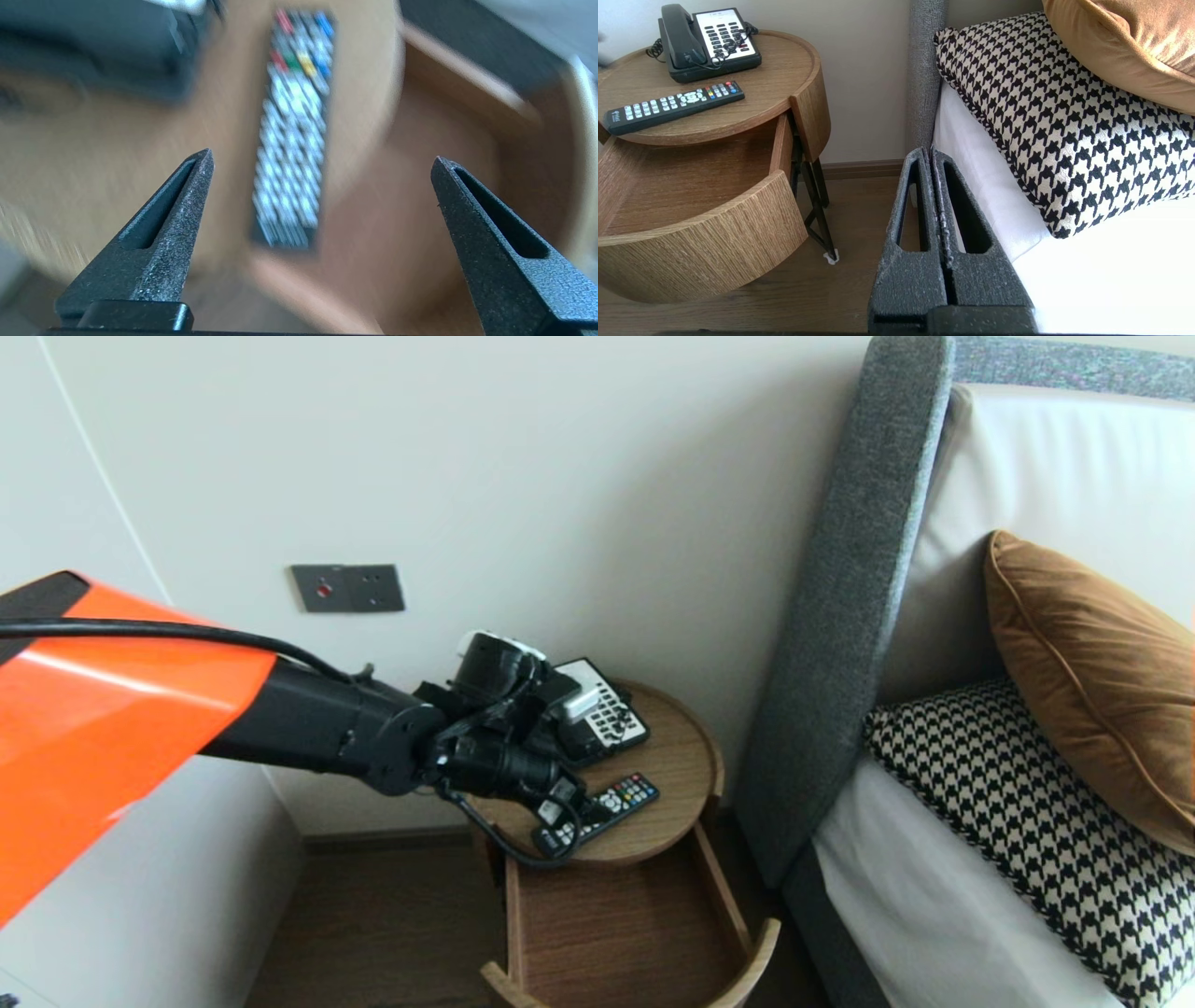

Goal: Close the nightstand drawer

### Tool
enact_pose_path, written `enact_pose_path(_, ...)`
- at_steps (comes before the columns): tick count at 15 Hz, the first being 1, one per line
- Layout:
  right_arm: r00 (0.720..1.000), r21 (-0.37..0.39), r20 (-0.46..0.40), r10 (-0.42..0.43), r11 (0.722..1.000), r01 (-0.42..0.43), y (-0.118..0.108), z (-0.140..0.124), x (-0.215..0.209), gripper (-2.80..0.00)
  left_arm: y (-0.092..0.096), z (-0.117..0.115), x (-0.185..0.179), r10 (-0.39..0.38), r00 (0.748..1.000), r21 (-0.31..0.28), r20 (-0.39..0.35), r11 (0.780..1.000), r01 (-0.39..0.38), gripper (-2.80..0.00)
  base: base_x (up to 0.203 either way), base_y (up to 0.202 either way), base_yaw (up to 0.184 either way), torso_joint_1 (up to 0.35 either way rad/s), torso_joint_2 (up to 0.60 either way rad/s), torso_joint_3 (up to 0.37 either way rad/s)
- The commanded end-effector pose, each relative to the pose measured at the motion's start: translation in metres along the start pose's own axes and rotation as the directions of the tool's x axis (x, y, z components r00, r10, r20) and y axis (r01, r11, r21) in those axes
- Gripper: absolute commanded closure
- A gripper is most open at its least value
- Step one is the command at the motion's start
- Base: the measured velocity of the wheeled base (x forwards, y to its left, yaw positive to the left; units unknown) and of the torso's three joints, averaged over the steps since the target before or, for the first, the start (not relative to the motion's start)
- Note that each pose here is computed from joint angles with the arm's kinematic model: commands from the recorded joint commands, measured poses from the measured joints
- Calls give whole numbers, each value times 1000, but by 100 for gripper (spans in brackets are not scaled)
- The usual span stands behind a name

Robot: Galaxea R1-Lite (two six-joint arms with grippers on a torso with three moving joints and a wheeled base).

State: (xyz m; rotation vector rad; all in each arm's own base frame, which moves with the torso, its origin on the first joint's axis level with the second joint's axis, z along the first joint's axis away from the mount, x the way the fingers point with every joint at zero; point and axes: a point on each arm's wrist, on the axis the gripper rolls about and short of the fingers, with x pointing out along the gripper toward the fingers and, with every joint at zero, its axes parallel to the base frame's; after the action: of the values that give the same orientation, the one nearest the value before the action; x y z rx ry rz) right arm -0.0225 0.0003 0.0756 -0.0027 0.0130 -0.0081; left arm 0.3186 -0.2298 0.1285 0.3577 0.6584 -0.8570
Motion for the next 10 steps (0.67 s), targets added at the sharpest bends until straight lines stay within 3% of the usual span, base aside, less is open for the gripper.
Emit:
enact_pose_path(1,1000,0,0,0,1000,0,0,0,0,0,-14,-21,-44,-12,1000,-6,-14,1000,12,-280,0,0,0,0,0,0)
enact_pose_path(5,1000,0,0,0,1000,0,0,0,0,0,-33,-59,-73,-35,998,-16,-48,999,35,-280,0,0,0,0,0,0)
enact_pose_path(7,1000,0,-1,0,1000,0,0,0,0,0,-52,-73,-77,-75,995,-4,-73,997,74,-280,0,0,0,0,0,0)
enact_pose_path(8,1000,0,-1,0,1000,0,0,0,0,0,-61,-81,-79,-93,992,7,-81,996,94,0,0,0,0,0,0,0)
enact_pose_path(10,1000,0,0,0,1000,0,0,0,0,0,-80,-101,-80,-131,985,31,-113,990,135,0,0,0,0,0,0,0)
